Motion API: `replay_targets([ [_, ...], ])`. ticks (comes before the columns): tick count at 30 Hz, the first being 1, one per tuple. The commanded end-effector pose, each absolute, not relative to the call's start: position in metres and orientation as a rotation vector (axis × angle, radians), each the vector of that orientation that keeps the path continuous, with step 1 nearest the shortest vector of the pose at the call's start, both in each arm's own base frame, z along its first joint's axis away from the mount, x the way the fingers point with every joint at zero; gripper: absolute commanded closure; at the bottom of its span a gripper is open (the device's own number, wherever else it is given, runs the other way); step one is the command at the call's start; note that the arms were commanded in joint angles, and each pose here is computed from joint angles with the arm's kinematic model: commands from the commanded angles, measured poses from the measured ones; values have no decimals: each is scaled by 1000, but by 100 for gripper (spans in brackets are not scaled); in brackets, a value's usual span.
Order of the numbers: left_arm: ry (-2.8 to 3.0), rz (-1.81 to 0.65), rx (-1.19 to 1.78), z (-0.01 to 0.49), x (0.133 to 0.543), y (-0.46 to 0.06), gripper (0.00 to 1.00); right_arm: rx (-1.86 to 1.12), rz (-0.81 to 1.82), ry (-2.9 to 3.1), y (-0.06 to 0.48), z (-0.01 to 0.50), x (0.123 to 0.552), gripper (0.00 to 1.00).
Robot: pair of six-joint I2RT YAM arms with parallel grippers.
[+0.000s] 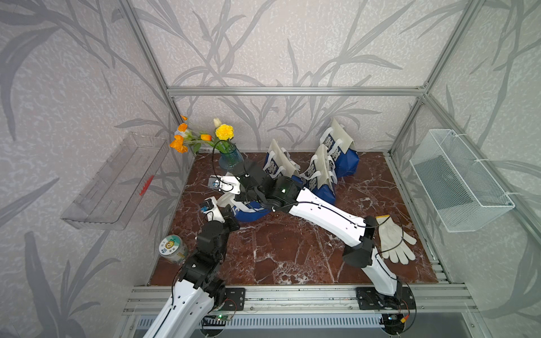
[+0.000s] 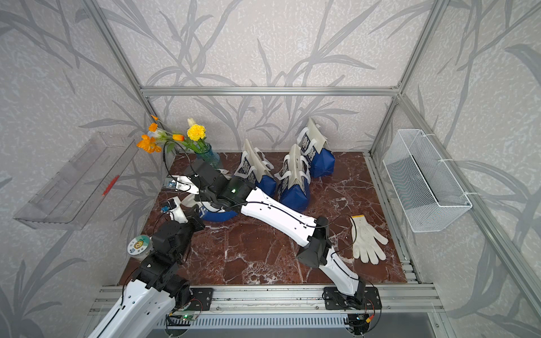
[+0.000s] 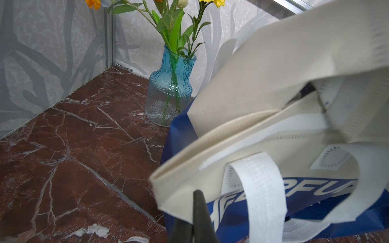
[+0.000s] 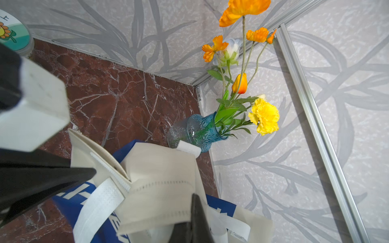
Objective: Open the takeout bag
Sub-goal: Open the takeout bag at the center of the board.
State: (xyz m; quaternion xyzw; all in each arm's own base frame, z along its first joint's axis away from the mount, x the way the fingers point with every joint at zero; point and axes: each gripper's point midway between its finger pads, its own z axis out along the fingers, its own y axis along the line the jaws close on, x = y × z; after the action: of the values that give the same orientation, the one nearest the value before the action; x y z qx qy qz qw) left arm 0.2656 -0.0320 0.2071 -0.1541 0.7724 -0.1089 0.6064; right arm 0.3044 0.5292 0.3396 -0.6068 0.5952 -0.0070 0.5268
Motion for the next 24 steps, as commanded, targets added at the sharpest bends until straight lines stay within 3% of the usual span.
replay_targets([
  [1, 1903, -157, -349, 176, 258, -24, 100, -1270, 135, 1456, 522, 383, 303, 100],
  [13, 1856, -257, -349, 194, 258, -34, 100, -1186, 225, 1530, 531, 313, 302, 99],
  [21, 1850, -265, -354, 197, 258, -34, 100, -1177, 126, 1546, 527, 282, 310, 67],
  [24, 1854, -262, -355, 196, 257, -34, 100, -1165, 80, 1540, 526, 275, 314, 64],
])
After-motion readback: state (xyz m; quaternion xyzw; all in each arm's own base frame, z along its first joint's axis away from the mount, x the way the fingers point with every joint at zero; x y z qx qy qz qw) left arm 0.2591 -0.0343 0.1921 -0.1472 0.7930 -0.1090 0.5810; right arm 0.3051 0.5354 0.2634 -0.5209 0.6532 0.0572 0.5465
